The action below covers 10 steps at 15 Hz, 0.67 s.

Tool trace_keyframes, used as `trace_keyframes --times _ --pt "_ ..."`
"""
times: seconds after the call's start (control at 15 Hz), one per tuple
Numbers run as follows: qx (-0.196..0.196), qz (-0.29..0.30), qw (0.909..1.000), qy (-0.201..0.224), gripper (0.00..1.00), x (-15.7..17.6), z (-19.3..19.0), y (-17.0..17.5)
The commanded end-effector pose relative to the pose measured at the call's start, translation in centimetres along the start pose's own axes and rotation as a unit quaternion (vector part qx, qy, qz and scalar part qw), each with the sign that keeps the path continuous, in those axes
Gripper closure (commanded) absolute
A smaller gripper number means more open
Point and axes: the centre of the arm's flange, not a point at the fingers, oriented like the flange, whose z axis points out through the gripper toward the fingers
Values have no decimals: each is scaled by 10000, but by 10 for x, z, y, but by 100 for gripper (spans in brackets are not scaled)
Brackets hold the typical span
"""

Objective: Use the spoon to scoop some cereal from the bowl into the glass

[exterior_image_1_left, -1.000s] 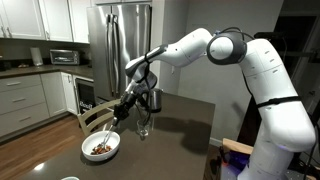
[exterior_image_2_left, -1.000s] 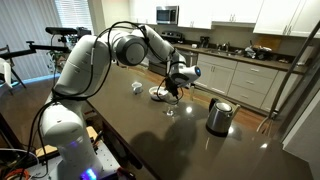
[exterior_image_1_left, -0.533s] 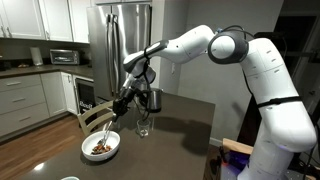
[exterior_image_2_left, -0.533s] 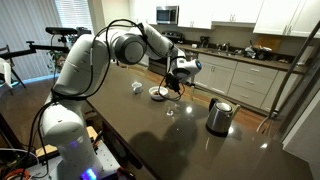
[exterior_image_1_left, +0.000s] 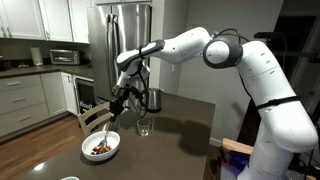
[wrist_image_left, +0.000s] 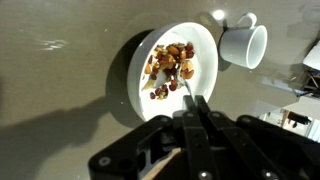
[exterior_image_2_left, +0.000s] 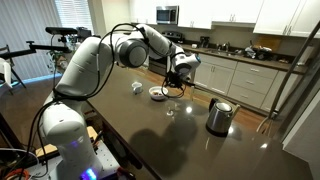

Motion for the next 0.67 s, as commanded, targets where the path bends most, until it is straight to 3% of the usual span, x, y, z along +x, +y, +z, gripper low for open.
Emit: trace_keyframes --times 0.0,0.6 --pt "-379 -5 9991 -209 99 22 -2 4" --pt "-1060 -308 9935 -292 99 35 -22 -15"
